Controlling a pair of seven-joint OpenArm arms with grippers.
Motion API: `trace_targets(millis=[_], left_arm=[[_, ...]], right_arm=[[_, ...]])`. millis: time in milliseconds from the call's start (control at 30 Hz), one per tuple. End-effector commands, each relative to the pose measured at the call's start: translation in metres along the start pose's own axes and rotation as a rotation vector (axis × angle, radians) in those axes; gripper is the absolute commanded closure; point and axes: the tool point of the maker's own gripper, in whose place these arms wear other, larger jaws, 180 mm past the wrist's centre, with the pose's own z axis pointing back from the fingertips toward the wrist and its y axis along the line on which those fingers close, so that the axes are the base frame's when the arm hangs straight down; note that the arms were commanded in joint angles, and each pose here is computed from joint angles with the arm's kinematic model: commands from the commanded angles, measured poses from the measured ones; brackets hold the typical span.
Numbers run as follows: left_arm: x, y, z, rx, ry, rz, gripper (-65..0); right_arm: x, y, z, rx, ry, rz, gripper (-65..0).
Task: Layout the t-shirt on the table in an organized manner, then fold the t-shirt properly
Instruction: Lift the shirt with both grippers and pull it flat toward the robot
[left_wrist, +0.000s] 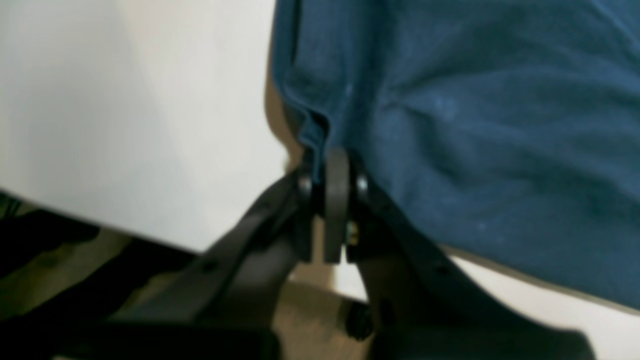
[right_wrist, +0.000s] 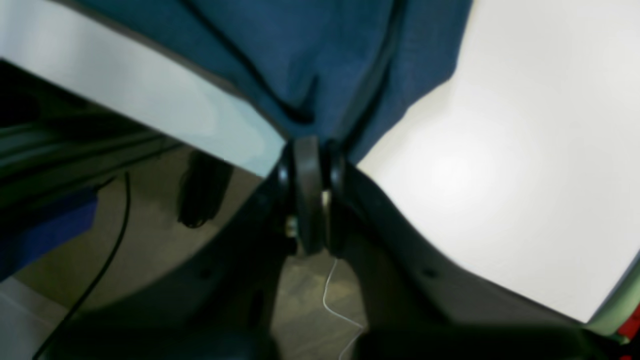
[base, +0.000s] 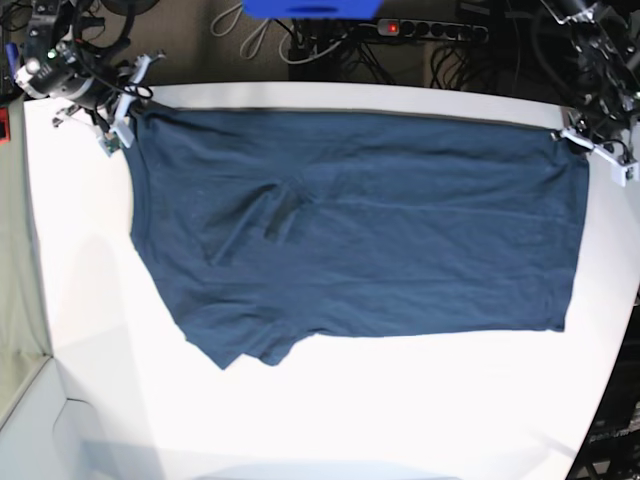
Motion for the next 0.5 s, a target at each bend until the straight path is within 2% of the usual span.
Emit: trace_targets(millis=[0,467], left_arm=[[0.014,0.004,0.007,0.012,-0.041,-0.018,-0.1],[0.003,0.007,0.016,0.03,-0.028,-0.046,-0.1]], right_arm=[[0.007,-0.004,0.005,-0.013,-0.033,0.005,0.0],[-0.005,-0.01,0.009,-0.03,-0.009,-0.015,0.0]])
